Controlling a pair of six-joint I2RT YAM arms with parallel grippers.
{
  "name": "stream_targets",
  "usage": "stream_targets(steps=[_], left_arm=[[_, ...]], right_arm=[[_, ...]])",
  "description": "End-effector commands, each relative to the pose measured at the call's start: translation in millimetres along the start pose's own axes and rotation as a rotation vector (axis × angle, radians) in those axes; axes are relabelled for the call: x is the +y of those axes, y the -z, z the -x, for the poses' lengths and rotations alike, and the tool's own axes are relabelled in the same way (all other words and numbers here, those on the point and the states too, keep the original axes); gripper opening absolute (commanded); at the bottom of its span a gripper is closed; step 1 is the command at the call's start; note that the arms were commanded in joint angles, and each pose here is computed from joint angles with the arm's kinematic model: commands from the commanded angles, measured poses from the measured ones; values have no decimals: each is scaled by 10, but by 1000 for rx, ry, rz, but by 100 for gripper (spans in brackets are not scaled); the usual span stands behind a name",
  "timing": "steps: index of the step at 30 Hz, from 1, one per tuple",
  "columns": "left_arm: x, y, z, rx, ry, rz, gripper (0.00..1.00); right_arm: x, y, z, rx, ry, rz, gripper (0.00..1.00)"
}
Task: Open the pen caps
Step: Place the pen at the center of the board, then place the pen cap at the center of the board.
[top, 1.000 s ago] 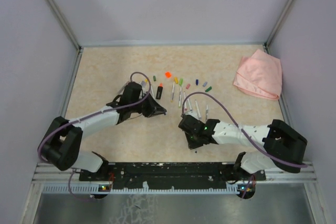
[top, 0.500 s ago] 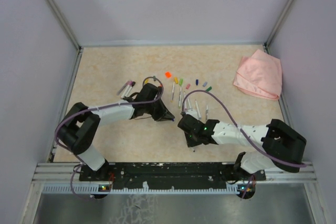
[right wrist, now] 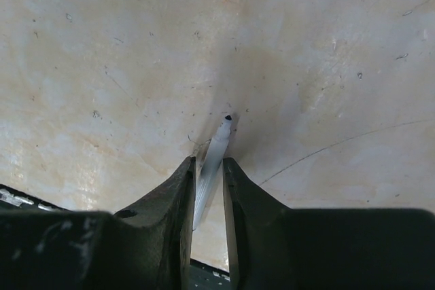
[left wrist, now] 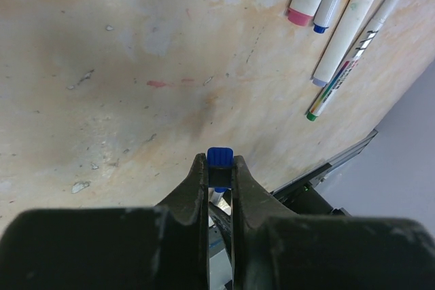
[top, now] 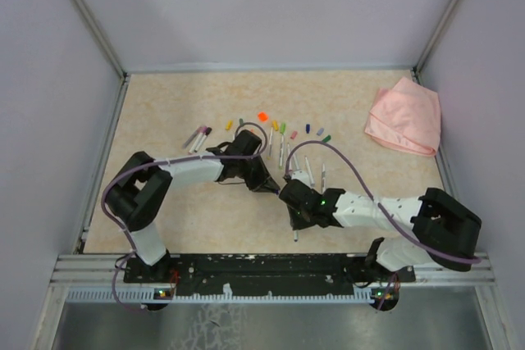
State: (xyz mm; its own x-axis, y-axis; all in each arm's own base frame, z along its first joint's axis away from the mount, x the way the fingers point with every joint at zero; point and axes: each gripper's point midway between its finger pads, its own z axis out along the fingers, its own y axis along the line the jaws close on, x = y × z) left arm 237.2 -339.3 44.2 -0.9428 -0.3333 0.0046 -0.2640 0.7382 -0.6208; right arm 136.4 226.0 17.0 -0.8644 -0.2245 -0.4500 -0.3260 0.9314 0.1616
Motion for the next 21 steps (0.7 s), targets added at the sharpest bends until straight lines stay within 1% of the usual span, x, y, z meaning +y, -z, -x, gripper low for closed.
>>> stream_targets(steps=[1, 7, 13, 16, 21], left_arm=[[-36, -36, -66, 34, -29, 29, 4], [-15, -121, -133, 69, -61, 70, 6], [-95, -219, -187, 91, -131, 109, 12], [-87, -285, -210, 101, -156, 151, 20], [-45, -386, -281, 146, -188, 202, 28]], right_arm=[[28, 67, 113, -75, -5, 26, 25], [0, 308, 337, -204, -18, 50, 32], [-20, 584, 512, -334, -21, 107, 33], [-158, 744, 587, -426, -76, 97, 38], [-369, 965, 637, -552, -195, 103, 49]])
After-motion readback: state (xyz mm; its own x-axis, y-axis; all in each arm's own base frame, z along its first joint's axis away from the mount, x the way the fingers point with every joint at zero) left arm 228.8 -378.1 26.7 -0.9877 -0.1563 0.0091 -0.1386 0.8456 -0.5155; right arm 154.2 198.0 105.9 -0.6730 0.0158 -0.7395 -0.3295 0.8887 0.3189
